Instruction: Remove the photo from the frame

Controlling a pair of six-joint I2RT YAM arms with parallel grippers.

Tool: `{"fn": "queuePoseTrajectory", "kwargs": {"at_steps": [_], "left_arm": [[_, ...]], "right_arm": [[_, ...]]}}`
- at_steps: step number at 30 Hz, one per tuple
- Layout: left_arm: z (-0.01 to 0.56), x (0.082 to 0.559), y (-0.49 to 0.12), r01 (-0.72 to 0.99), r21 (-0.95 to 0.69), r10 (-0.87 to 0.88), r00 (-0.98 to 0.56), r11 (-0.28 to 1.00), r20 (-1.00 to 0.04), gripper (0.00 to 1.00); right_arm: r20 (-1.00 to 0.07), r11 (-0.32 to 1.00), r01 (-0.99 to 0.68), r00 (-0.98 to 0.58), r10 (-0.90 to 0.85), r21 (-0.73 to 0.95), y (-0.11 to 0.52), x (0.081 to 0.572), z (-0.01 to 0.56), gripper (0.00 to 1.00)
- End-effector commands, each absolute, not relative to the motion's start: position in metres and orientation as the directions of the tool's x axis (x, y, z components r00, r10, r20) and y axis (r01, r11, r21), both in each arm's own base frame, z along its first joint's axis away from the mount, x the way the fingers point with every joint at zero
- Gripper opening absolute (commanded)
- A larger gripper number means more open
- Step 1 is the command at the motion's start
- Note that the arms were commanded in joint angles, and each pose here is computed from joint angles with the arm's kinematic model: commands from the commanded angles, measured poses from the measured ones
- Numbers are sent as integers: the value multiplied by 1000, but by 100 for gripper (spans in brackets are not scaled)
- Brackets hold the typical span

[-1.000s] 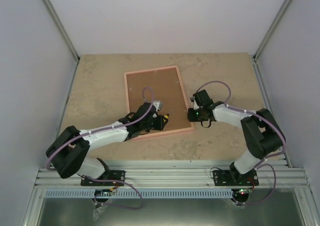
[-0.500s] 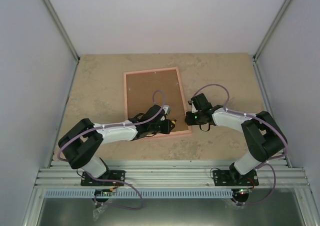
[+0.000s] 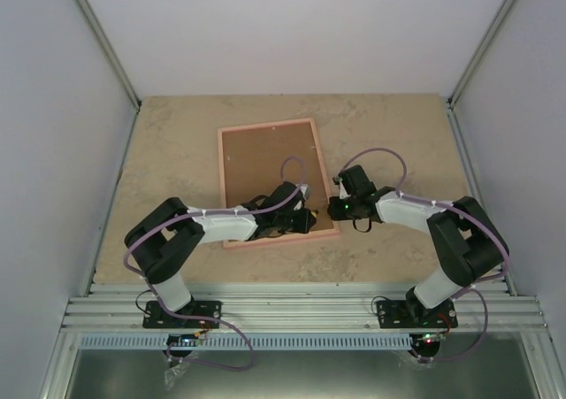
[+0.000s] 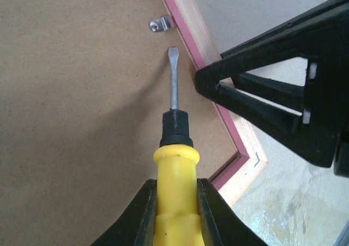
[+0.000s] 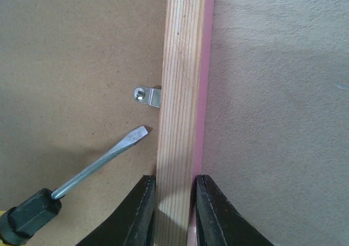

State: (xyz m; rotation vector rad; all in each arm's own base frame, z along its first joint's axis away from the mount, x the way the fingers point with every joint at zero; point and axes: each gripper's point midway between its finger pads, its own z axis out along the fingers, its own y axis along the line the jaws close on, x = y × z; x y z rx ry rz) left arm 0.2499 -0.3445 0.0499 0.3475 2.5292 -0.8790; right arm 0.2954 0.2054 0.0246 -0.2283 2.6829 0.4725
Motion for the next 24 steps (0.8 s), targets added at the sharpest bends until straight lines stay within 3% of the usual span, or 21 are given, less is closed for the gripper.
{"fn": "queuePoseTrajectory", "kwargs": {"at_steps": [1,24], "left_arm": [[55,257,-355,368,-533,75,-867,762,-492,0],[44,285,-328,202,-444,-71,-847,873,-526,0]], "right_arm": [[-423,927,-244,-900,-107,284,204,291,23,19],[-421,925,-246,-901,-107,290,204,290,20,17]]}}
